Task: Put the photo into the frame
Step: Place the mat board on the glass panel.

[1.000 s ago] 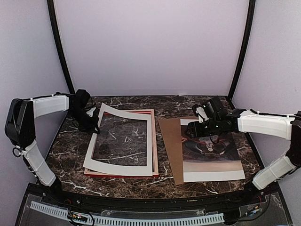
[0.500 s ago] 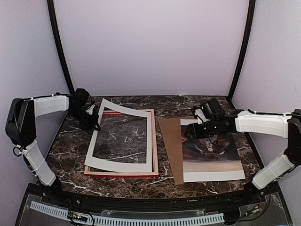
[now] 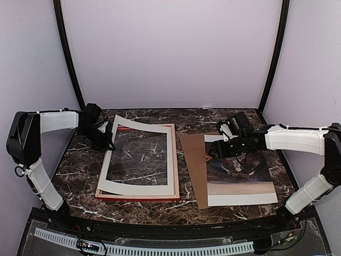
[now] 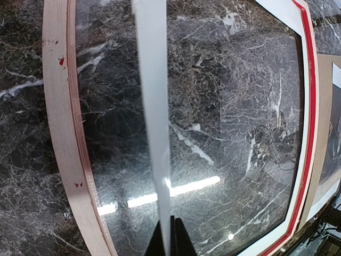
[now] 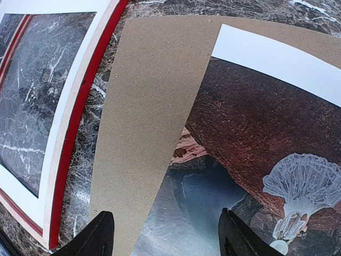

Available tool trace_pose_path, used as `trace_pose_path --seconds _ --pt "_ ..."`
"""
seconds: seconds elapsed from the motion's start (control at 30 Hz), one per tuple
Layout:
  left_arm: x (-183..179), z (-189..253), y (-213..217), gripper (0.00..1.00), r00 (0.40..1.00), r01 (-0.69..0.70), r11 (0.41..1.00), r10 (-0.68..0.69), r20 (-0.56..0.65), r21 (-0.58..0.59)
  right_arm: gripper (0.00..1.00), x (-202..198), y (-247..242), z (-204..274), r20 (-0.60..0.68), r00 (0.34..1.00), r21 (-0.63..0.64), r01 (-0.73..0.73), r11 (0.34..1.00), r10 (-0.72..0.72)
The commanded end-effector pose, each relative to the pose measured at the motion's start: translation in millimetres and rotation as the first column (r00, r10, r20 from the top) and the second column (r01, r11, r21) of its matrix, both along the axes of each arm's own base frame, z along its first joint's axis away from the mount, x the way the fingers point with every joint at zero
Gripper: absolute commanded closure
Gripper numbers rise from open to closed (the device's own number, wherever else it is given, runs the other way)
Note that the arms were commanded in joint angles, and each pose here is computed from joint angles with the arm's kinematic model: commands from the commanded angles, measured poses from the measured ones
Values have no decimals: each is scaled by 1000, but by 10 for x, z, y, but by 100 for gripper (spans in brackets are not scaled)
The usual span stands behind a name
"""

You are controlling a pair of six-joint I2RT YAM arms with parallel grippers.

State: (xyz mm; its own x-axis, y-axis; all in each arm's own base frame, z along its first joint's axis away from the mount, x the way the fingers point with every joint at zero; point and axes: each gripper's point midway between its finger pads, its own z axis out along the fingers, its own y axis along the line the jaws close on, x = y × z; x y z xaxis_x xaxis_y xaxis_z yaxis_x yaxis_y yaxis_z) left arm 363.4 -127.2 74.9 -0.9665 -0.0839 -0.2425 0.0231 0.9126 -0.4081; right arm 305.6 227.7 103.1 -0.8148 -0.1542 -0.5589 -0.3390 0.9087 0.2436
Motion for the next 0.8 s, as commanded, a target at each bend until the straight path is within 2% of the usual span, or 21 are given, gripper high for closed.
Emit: trace_pose_path --seconds 0.0,0.2,0.3,0.5,0.57,0.63,0.77 --pt "-56 25 23 100 1000 -18 1000 18 2 -12 32 47 17 21 21 1000 6 14 1000 -14" --pt "-126 19 29 100 1000 -31 999 31 2 -22 32 50 14 -9 15 1000 3 16 1000 -16" --pt "-143 -28 28 96 999 -33 999 33 -5 -23 32 47 14 -22 13 1000 1 15 1000 -15" --pt "-110 -62 44 74 999 -32 999 32 -4 -9 32 56 -33 -33 22 999 -18 33 999 -32" --pt "-94 -49 54 65 1000 -31 1000 31 1 -1 32 53 -48 -40 20 999 -23 37 999 -37" --pt "-79 -30 68 51 1000 -30 999 30 6 10 32 54 -68 -39 19 999 -31 47 998 -46" --pt "-55 41 130 36 999 -34 998 33 24 48 32 85 -161 -56 14 996 -68 92 993 -92"
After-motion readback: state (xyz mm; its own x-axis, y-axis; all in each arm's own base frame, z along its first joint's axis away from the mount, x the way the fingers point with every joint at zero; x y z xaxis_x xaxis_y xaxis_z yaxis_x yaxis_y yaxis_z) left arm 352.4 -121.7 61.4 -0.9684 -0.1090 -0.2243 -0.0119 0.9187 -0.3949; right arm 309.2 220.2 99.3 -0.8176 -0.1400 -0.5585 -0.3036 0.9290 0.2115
